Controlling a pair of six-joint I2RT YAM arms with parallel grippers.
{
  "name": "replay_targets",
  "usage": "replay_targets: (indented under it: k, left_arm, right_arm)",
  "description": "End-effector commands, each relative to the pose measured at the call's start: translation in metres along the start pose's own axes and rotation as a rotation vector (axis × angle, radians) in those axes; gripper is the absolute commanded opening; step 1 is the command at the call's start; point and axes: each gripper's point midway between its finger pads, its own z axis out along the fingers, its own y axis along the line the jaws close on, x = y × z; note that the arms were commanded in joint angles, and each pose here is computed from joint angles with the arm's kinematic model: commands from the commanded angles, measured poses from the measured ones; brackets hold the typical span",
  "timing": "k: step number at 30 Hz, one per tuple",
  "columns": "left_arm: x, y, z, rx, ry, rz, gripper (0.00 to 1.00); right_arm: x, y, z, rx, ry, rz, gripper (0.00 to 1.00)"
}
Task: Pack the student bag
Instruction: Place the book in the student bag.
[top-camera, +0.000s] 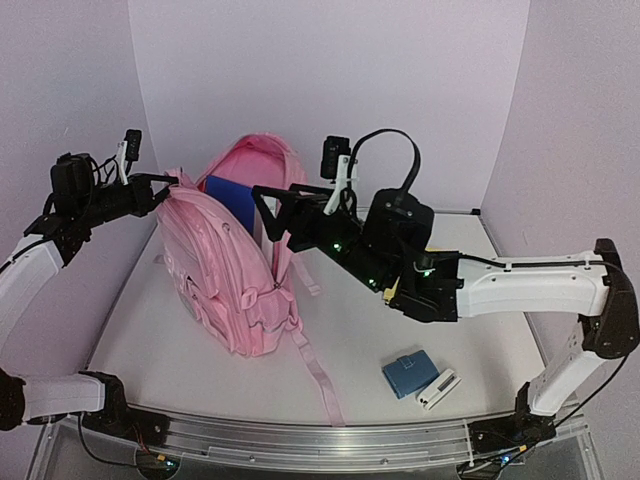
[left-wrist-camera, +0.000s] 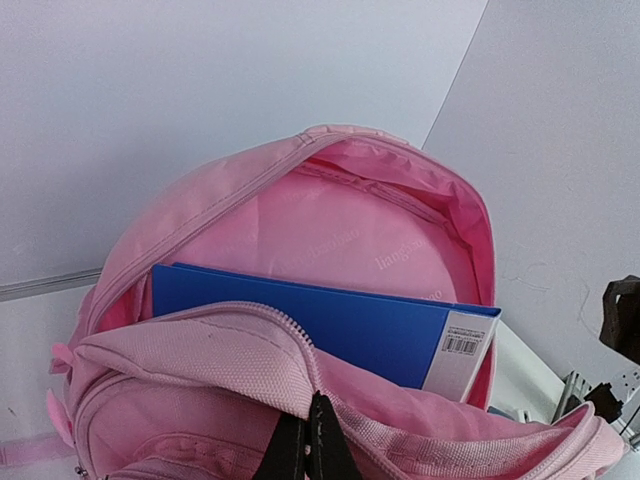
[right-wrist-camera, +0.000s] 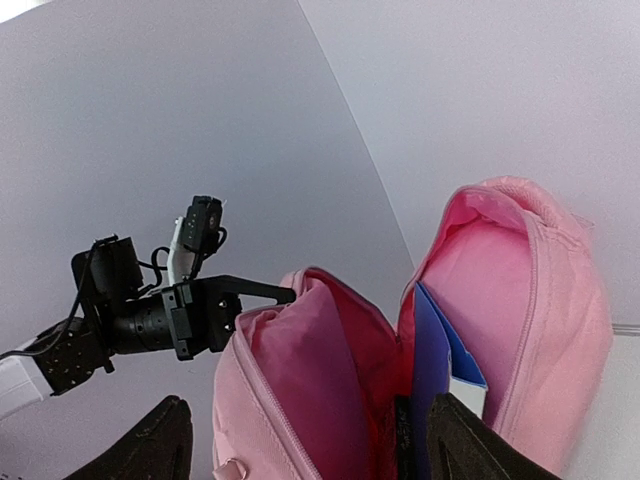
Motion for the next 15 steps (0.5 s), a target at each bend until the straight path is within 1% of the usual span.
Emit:
replay_targets:
  k: [1, 4, 7, 10, 12, 15]
  left_arm:
    - [0.037, 0.014, 0.001, -0.055, 0.105, -0.071, 0.00]
    - [0.038, 0.016, 0.001, -0.062, 0.107, -0.070, 0.00]
    - [0.038, 0.016, 0.001, -0.065, 0.109, -0.069, 0.00]
    - [0.038, 0.016, 0.001, -0.068, 0.108, -0.067, 0.00]
    - [0.037, 0.016, 0.000, -0.070, 0.103, -0.063, 0.00]
    - [0.036, 0.016, -0.001, -0.071, 0.100, -0.059, 0.00]
  right_arm:
    - [0.022, -0.012, -0.025, 0.031, 0.149, -0.011, 0.80]
    - [0.053, -0.023, -0.039, 0.053, 0.270, -0.026, 0.78]
    - [0.087, -0.030, -0.049, 0.061, 0.395, -0.008, 0.74]
    - [0.122, -0.043, -0.056, 0.105, 0.500, 0.007, 0.71]
    - [0.146, -0.051, -0.059, 0.133, 0.565, 0.011, 0.68]
    - [0.170, -0.056, -0.060, 0.148, 0.630, 0.014, 0.65]
